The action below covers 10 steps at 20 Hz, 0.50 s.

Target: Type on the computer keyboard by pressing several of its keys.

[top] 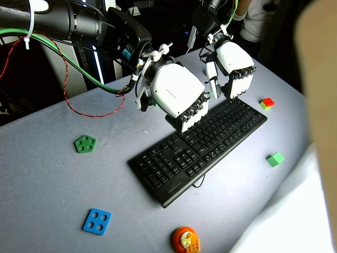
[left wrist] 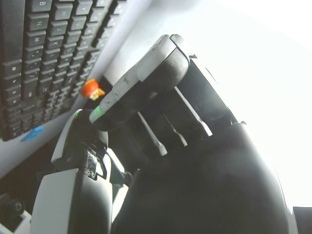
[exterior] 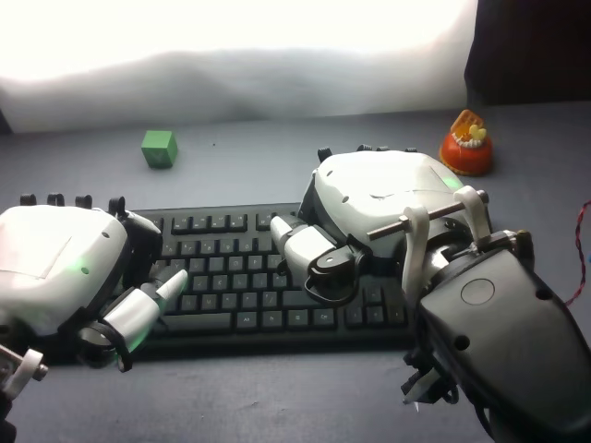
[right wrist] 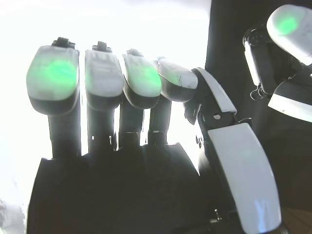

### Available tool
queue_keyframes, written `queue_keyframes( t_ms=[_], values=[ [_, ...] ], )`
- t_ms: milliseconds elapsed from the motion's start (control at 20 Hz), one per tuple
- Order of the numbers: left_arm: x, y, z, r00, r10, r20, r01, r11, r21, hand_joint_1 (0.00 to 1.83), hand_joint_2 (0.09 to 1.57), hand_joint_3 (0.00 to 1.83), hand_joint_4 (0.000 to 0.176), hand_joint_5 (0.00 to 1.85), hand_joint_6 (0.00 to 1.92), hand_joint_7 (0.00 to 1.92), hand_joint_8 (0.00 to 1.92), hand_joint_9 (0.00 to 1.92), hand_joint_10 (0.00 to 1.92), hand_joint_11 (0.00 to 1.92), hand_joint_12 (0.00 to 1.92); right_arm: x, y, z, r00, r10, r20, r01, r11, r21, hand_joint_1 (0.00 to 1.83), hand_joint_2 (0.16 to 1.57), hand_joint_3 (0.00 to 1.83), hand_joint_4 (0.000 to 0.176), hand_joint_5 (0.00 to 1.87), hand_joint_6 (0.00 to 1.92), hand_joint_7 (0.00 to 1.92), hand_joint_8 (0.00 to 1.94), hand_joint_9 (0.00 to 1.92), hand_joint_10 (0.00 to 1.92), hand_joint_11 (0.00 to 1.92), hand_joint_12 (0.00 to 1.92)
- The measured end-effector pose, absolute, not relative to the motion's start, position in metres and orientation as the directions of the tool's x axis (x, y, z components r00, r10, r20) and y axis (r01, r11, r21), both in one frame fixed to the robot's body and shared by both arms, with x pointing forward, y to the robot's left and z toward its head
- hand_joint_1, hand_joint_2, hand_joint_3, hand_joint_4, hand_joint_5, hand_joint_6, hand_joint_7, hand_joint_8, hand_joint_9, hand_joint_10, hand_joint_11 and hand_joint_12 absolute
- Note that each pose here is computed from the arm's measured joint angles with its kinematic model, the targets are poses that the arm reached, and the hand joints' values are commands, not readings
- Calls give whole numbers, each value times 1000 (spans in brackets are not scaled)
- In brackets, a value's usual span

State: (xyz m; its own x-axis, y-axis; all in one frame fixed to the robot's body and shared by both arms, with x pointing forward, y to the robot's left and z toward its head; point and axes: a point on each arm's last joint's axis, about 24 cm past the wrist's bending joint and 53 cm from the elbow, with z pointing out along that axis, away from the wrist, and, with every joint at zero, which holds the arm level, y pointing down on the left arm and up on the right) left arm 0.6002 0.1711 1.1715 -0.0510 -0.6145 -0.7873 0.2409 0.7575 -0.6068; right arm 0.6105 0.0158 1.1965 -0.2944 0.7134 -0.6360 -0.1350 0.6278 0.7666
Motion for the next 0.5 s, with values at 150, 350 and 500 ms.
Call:
queue_keyframes(
  t_ms=[150, 350, 500],
  values=[
    [600, 172, 1167, -59, -623, -780, 233, 751, -618, 143, 1286, 3, 0, 169, 1, 194, 0, 220, 23, 0, 783, 612, 16, 1194, -298, 717, -630, -127, 625, 770, 0, 1118, 7, 0, 256, 6, 315, 1, 284, 25, 0, 856],
    [595, 177, 1156, -46, -636, -770, 219, 746, -629, 66, 1233, 0, 0, 216, 18, 205, 3, 204, 4, 0, 717, 614, 18, 1193, -299, 725, -620, -123, 616, 778, 0, 1113, 1, 0, 286, 10, 340, 5, 301, 16, 0, 840],
    [591, 174, 1144, -58, -633, -772, 218, 747, -628, 0, 1222, 0, 0, 167, 0, 178, 2, 182, 3, 0, 646, 615, 26, 1185, -303, 723, -621, -127, 615, 778, 0, 1115, 1, 0, 292, 7, 317, 0, 295, 6, 0, 842]
  ],
)
